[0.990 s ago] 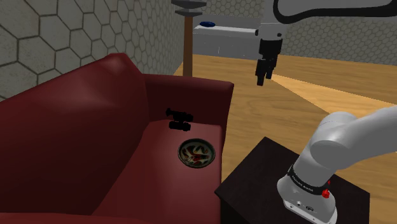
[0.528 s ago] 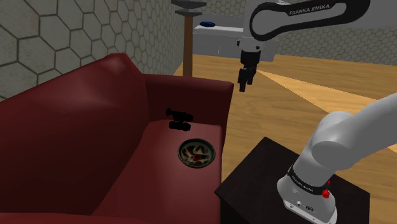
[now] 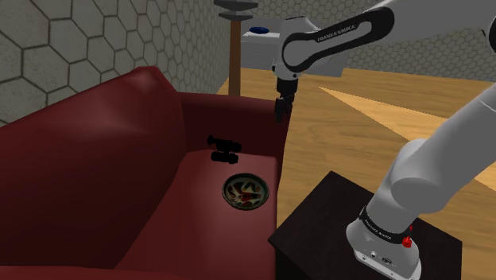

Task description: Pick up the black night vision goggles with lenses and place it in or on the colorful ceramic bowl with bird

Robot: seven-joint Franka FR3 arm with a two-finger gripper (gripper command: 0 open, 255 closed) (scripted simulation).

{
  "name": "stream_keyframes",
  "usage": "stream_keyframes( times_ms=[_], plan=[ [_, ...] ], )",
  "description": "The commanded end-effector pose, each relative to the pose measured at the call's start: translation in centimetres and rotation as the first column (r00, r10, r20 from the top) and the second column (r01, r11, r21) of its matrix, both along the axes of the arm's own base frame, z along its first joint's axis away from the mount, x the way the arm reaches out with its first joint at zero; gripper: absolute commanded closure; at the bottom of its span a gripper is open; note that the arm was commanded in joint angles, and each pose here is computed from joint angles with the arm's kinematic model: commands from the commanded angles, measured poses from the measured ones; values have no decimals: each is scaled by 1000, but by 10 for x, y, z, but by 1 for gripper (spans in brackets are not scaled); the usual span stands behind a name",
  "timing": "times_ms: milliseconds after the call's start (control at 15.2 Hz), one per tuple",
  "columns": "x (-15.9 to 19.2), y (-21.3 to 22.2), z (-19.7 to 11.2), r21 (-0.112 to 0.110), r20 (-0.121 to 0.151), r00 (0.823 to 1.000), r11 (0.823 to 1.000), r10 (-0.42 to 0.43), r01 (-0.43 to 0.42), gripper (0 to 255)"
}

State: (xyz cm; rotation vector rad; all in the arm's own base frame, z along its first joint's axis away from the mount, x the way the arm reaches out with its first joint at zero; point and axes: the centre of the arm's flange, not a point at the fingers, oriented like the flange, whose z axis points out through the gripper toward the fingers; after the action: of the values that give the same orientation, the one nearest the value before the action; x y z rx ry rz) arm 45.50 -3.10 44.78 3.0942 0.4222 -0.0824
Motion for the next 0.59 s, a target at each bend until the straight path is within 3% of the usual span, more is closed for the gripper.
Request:
stream_keyframes(
  times_ms=[0, 528],
  plan=[
    [18, 7, -15, 4, 11, 1000, 1000, 29, -29, 0],
    [96, 33, -73, 16, 48, 989, 990, 138, -139, 0]
  ],
)
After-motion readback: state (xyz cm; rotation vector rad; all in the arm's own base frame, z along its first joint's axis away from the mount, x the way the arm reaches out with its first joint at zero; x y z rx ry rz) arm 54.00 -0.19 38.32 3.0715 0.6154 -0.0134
